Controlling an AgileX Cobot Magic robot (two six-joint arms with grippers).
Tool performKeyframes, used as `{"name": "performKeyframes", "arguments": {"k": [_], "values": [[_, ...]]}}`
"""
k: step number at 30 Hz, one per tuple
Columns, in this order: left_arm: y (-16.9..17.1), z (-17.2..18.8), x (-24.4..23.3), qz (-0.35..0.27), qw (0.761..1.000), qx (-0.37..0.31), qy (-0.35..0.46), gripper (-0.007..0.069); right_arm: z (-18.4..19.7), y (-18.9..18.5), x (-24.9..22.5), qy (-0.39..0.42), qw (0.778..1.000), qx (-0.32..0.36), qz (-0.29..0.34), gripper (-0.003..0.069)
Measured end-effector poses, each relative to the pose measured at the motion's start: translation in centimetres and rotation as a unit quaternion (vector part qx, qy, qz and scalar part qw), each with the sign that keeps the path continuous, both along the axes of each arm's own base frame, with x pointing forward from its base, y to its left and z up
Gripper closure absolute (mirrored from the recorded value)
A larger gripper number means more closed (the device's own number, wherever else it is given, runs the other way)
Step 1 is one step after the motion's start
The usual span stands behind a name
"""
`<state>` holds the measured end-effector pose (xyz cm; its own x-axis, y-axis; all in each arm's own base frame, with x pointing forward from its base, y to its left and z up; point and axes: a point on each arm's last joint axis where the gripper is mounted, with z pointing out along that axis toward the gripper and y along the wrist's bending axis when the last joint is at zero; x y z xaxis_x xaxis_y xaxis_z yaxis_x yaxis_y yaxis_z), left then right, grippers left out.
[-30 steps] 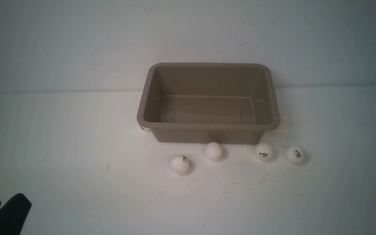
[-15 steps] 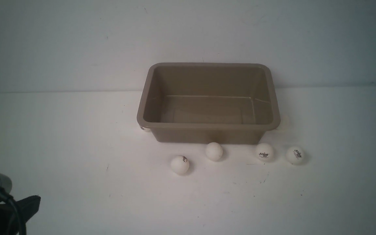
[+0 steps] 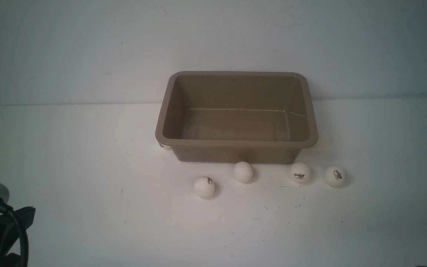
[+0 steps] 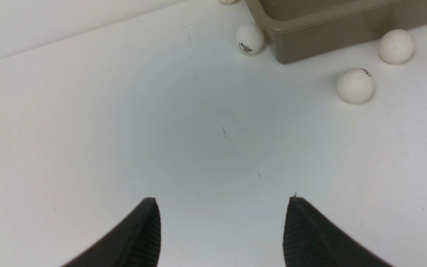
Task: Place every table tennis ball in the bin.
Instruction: Use the right arm to clamp the table tennis ball closest to it
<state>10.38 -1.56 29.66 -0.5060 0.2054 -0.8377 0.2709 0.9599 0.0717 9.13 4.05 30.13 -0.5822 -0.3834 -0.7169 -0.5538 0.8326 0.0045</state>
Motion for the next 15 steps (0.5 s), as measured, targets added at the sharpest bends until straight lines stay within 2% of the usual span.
{"name": "performKeyframes", "arguments": {"k": [4, 9, 15], "values": [[0.0, 0.0, 0.0, 0.0, 1.0, 0.0, 0.0, 0.022, 1.0, 0.1, 4.3, 0.003, 0.998, -0.055, 0.025, 0.0076], [0.0, 0.0, 0.0, 0.0, 1.0, 0.0, 0.0, 0.022, 1.5, 0.7, 11.2, 0.03, 0.997, -0.069, 0.027, 0.0076], [0.0, 0.0, 0.0, 0.001, 1.0, 0.0, 0.0, 0.022, -0.2, 1.3, 18.8, 0.081, 0.992, -0.091, 0.034, 0.0076]]}}
